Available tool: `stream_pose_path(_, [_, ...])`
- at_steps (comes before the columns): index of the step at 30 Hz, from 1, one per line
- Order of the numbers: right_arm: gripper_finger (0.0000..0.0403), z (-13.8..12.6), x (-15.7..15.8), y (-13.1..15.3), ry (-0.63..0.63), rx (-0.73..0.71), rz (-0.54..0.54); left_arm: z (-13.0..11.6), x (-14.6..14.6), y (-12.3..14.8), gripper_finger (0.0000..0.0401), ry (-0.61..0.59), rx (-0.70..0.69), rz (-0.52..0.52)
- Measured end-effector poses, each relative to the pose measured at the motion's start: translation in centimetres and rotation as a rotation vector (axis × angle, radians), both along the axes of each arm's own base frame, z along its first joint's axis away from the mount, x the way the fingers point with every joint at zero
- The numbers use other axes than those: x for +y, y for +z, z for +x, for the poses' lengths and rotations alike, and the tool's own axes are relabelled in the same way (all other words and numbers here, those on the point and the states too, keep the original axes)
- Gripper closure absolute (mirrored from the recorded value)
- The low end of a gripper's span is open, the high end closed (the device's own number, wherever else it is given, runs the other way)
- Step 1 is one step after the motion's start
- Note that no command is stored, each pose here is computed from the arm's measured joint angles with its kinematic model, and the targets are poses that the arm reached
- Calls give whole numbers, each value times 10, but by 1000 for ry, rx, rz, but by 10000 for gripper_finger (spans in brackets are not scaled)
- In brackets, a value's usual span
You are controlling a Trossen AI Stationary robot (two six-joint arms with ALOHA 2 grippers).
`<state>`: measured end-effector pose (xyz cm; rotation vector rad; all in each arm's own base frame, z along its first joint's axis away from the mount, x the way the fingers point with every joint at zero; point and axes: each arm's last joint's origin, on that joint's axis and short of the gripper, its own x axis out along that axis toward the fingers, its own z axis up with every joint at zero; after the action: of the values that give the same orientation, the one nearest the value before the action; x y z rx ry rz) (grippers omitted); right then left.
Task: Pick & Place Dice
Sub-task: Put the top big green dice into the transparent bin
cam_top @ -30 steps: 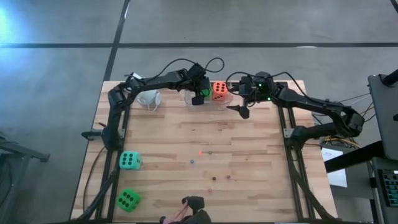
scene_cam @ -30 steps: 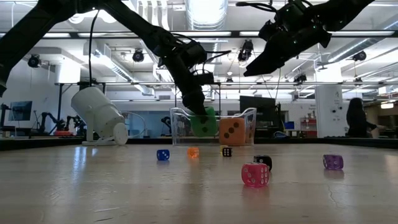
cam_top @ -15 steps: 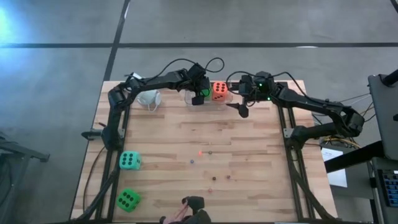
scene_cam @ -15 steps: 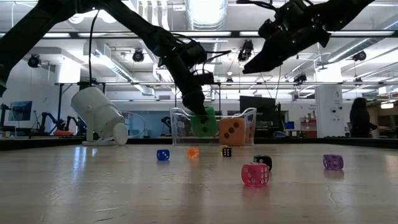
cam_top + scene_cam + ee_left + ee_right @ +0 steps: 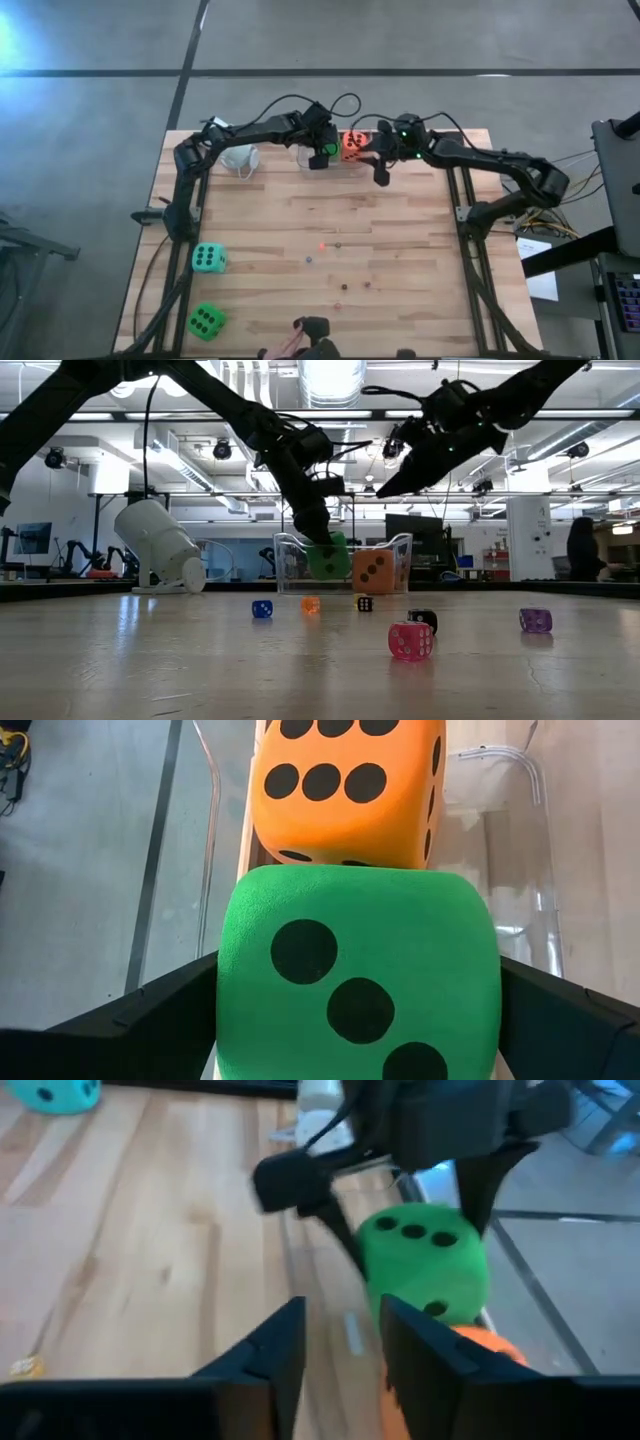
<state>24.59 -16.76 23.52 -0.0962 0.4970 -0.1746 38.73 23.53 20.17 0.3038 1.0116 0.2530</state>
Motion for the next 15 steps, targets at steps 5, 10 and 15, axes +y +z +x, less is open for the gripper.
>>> stream_pose_path(5, [338, 11, -24, -7, -32, 29, 4, 0, 0, 0, 6, -1, 0, 0])
stream_pose_path(10, [369, 30, -41, -21, -17, 63, -8, 0, -1, 0, 6, -1, 0, 0])
stream_pose_path(15, [389, 46, -55, -28, -9, 37, -31, 0, -1, 0, 6, 13, -7, -11])
